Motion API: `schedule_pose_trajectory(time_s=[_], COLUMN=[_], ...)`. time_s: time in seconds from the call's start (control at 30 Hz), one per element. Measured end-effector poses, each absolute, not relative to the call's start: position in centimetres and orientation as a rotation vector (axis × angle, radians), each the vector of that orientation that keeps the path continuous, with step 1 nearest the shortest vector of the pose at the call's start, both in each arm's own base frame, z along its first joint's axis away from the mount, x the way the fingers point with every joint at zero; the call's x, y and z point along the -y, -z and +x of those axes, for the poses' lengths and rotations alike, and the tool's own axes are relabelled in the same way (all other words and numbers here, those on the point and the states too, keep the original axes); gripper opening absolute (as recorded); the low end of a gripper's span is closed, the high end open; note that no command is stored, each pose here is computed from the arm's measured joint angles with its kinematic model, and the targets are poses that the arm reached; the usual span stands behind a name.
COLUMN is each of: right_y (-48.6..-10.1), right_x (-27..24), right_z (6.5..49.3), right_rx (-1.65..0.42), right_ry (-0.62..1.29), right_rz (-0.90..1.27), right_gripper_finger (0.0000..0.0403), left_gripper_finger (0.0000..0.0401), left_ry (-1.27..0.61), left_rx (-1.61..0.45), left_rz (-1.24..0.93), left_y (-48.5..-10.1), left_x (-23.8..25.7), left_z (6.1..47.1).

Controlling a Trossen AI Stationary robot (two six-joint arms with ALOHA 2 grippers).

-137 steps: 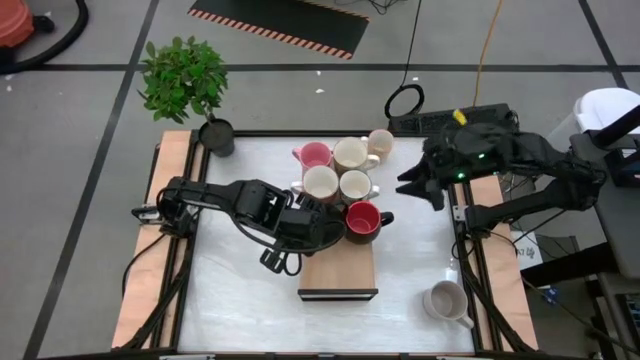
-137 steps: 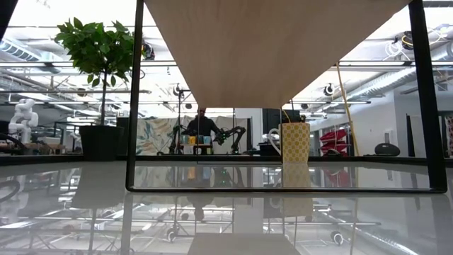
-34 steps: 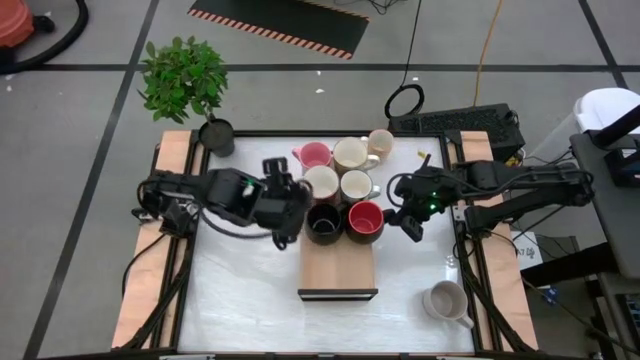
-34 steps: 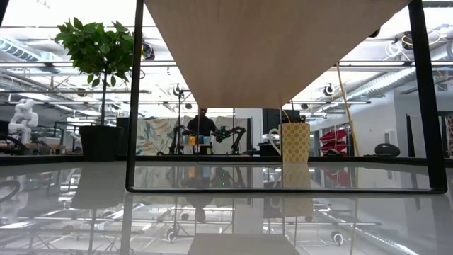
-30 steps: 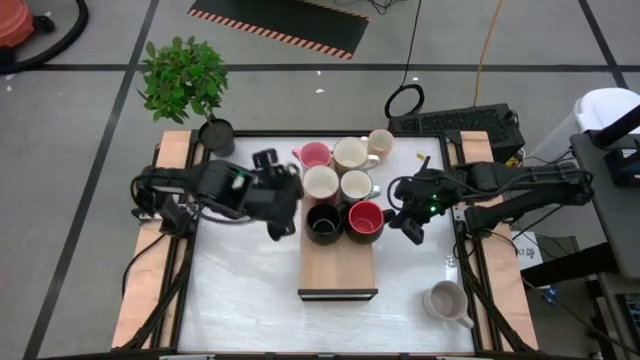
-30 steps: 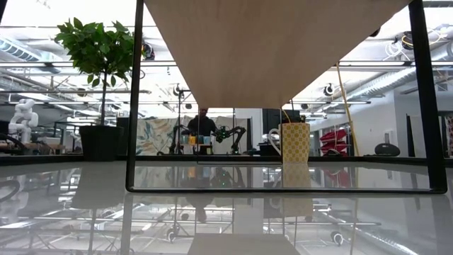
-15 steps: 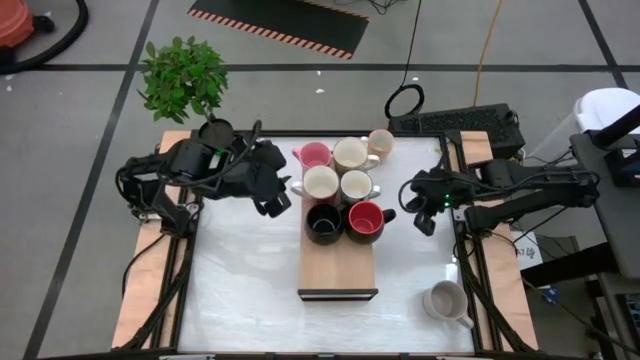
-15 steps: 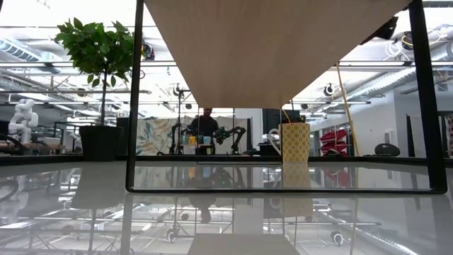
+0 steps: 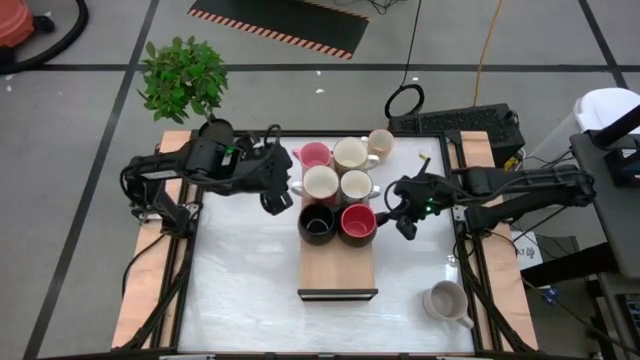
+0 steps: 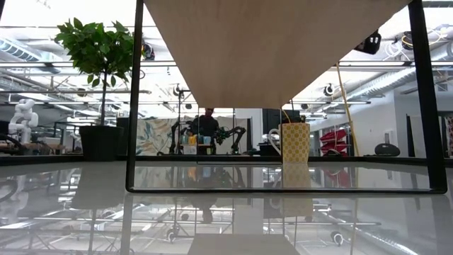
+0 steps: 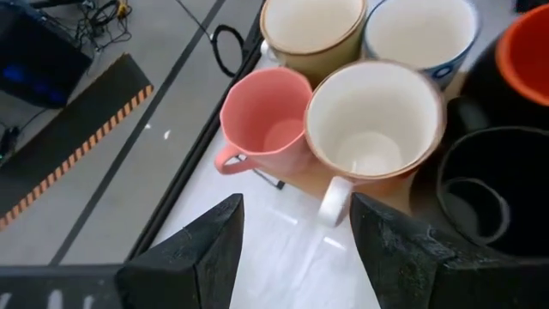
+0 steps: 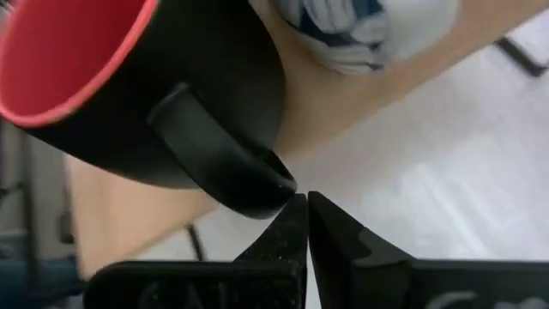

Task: Place coffee mugs
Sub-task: Put the black mug on the shelf

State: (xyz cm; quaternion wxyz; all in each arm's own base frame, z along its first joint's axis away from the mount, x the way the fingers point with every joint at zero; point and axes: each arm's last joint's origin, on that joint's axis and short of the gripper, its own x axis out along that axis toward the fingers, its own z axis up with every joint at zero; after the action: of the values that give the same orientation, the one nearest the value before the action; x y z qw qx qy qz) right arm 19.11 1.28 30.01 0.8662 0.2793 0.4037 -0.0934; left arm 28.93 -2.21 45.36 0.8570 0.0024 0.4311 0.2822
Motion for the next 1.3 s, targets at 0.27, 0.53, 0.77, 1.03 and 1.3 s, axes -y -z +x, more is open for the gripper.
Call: schedule_pose_trajectory(time_s=[0.27,0.53,0.77,1.03,1.3], right_y=[-29.9,-30.5,-31.2,-31.5,-31.5], right_x=[-1.5,-0.6,1.2,3.9,5.2], right_z=[19.7,17.8,17.3,18.7,20.5], right_rx=[-0.834,-0.825,-0.734,-0.585,-0.472], right_ry=[0.199,0.264,0.353,0.468,0.576], right_rz=[0.627,0.637,0.708,0.809,0.837], right_gripper_finger=[0.0,0.0,0.0,0.0,0.0], left_gripper_finger=[0.0218,0.0218,0.0218,0.0218,0.0218], left_ry=[-0.594,-0.574,-0.595,-0.526,-0.416], left_rx=[-0.947,-0.94,-0.873,-0.862,-0.88], left_rz=[-0.005,0.019,0.007,0.075,0.171], left_y=[-44.7,-45.5,-47.1,-48.4,-48.6], left_x=[1.4,0.8,-0.8,-3.2,-6.0], left_z=[29.2,28.3,26.4,24.8,24.6])
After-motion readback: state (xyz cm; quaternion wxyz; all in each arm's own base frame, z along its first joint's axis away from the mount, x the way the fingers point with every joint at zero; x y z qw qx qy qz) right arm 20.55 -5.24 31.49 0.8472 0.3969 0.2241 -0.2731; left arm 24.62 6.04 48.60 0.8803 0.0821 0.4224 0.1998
